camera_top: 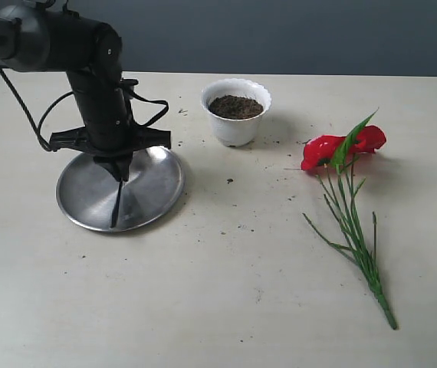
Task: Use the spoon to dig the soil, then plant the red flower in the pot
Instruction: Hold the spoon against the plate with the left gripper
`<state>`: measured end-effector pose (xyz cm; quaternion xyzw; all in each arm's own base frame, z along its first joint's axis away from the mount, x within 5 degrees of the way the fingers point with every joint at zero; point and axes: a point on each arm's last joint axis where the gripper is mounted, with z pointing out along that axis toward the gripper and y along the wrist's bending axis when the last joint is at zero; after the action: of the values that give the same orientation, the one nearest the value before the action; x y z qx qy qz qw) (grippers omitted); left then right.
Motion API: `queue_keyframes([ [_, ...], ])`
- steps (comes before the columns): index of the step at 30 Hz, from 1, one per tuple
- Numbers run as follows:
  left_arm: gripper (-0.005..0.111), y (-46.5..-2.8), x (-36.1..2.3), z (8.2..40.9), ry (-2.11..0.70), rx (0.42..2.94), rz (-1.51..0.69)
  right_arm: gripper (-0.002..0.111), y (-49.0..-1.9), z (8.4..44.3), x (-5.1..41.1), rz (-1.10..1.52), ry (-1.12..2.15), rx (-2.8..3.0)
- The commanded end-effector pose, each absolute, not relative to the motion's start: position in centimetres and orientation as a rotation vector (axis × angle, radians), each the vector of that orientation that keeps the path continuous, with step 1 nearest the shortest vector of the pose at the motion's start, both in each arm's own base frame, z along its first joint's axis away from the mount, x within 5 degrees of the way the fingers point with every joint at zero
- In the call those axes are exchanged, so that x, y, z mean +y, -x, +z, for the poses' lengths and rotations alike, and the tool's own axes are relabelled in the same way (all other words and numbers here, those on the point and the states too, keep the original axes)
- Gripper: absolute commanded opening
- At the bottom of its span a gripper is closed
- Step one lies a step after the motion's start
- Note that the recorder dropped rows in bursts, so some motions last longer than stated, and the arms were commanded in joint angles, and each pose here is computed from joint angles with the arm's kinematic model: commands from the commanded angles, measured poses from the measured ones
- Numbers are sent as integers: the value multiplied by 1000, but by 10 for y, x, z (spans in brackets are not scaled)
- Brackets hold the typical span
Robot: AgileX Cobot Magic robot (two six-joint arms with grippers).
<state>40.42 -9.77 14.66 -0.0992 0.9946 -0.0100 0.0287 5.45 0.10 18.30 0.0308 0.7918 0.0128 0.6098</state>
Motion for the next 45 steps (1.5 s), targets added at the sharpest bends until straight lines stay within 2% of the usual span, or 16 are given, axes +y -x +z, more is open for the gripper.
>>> queue_keyframes([
  [1, 0, -406, -98, 139, 304, 3085, -32, -1, -54, 183, 1, 26, -75, 1822],
  [45, 0, -413, -95, 133, 285, 3031, -28, -1, -54, 183, 1, 26, -75, 1822],
])
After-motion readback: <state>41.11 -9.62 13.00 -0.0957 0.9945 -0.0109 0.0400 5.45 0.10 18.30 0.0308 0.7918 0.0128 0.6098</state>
